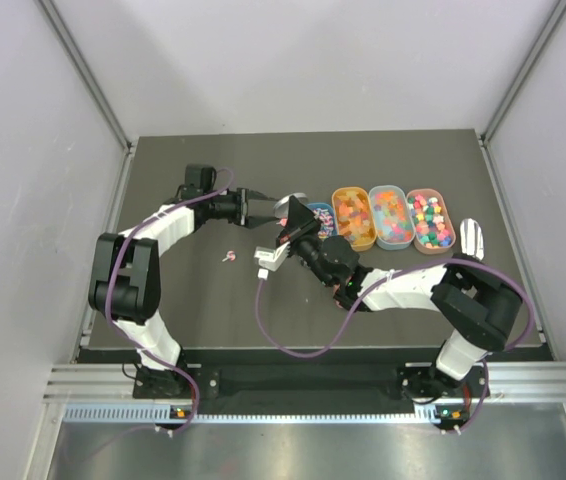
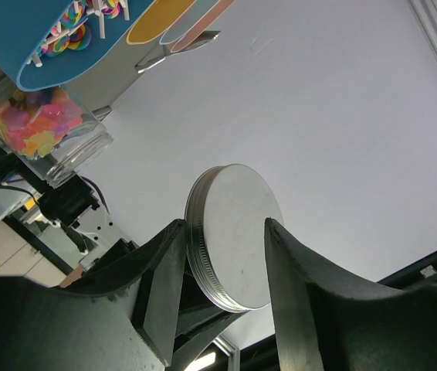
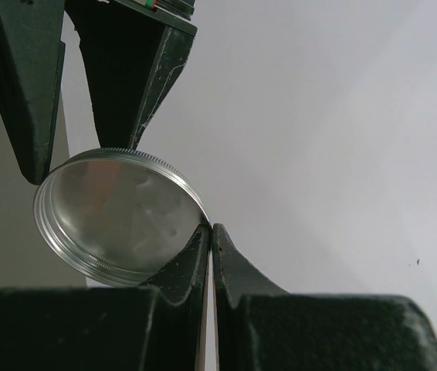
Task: Pack the candies
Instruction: Adjust the bottle lid.
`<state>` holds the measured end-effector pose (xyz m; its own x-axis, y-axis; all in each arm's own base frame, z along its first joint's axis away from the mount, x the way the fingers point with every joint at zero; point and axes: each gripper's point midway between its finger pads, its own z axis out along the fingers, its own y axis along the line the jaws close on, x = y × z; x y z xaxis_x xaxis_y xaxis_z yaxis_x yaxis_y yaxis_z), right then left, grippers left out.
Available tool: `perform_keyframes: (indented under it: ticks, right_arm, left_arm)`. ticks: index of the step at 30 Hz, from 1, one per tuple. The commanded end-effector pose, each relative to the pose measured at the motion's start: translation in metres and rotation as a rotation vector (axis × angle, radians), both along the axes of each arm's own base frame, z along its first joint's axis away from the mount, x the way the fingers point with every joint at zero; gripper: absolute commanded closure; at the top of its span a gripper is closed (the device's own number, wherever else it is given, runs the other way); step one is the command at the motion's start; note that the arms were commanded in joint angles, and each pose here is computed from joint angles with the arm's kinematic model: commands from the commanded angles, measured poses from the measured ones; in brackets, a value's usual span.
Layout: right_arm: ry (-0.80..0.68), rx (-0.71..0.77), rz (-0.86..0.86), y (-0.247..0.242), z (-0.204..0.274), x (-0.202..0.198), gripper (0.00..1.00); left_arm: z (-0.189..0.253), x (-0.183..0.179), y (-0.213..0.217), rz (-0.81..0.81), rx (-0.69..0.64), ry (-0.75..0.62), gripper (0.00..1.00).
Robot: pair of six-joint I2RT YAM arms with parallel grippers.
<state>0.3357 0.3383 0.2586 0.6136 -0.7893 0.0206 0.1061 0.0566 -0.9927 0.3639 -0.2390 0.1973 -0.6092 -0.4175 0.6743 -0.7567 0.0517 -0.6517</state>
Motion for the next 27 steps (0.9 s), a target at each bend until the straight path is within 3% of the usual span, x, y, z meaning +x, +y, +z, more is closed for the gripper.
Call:
perform_keyframes:
  ticks: [1,13,18,27]
  right_arm:
    - [-0.020,0.036,0.004,0.008,0.020,0.001,1.00]
    - [-0.032,0.035,-0.041,-0.004,0.028,0.015,1.00]
    - [-0.009,0.018,-0.005,0.003,0.016,-0.008,1.00]
    - [0.032,0.018,0.033,0.012,0.006,-0.028,1.00]
  left_arm:
    - [0.028,-0.005,-0.001,-0.014,-0.023,-0.094,0.51]
    - [0.029,-0.005,0.000,-0.015,-0.020,-0.104,0.47]
    - [0.033,0.002,-0.001,-0.005,-0.029,-0.109,0.42]
    - [0.033,0.006,-0.002,0.000,-0.037,-0.127,0.69]
